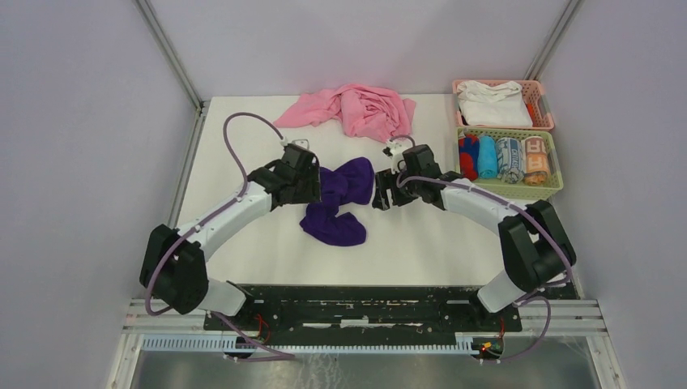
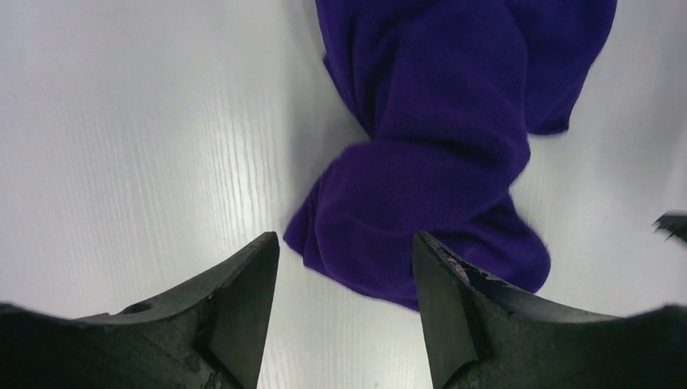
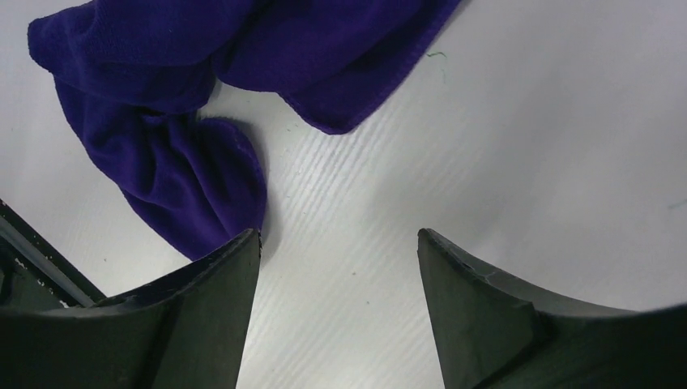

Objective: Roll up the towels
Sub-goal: Flatten out the towel at the center of the board.

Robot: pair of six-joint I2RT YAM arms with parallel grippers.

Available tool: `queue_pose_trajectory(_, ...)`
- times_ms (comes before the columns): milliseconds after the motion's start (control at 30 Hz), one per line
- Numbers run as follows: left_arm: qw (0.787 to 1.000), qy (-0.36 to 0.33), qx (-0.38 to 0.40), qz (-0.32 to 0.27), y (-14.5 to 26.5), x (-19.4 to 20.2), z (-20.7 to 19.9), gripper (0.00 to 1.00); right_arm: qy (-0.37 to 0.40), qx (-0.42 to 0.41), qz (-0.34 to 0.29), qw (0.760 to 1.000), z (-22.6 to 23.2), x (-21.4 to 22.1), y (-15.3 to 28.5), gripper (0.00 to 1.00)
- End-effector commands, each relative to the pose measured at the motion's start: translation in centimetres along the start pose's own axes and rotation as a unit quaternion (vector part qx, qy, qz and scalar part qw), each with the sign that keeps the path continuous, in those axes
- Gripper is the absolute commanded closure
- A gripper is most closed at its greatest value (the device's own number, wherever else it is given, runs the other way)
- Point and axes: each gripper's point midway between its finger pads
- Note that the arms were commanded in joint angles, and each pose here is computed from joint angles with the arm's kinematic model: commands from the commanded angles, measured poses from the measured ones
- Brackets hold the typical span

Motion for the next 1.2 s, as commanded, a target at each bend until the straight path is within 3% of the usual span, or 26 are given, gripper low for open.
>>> queue_pose_trajectory(0, 0.994, 0.065, 0.054, -0.067, -0.8, -7.8, -1.4, 0.31, 0.018, -0.032, -0.007, 0.999, 2.2, -2.3, -1.5, 0.24)
queue_pose_trajectory(300, 0.998, 0.061, 0.027, -0.019, -8.2, -11.0, -1.2, 0.31, 0.049, 0.020, 0.026, 0.998, 1.7, -2.2, -5.1, 0.47)
queue_pose_trajectory(767, 0.997, 0.053, -0.020, 0.061, -15.5, -7.4, 0.7, 0.35, 0.158, 0.107, 0.085, 0.978, 1.1, -0.6, -8.9, 0.49)
queue_pose_trajectory(900, 0.995, 0.052, -0.028, 0.081, -16.6, -5.7, 1.3, 0.45, 0.169, 0.136, 0.097, 0.971, 0.0, -0.1, -8.7, 0.61)
queue_pose_trajectory(1033, 0.994, 0.049, -0.047, 0.081, -17.3, -5.3, 2.1, 0.67, 0.175, 0.164, 0.102, 0.966, -0.9, -0.2, -7.1, 0.96)
queue_pose_trajectory(1167, 0.995, 0.046, -0.054, 0.074, -17.3, -6.1, 2.4, 0.77, 0.168, 0.196, 0.097, 0.961, -1.8, -0.6, -4.1, 1.00)
Point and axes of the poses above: each gripper's point midway between its finger pads, its own y axis back along the fingers, its own z axis along the line the jaws close on, x = y × z, and after that the axes turned 6 degrees about y, right-handed
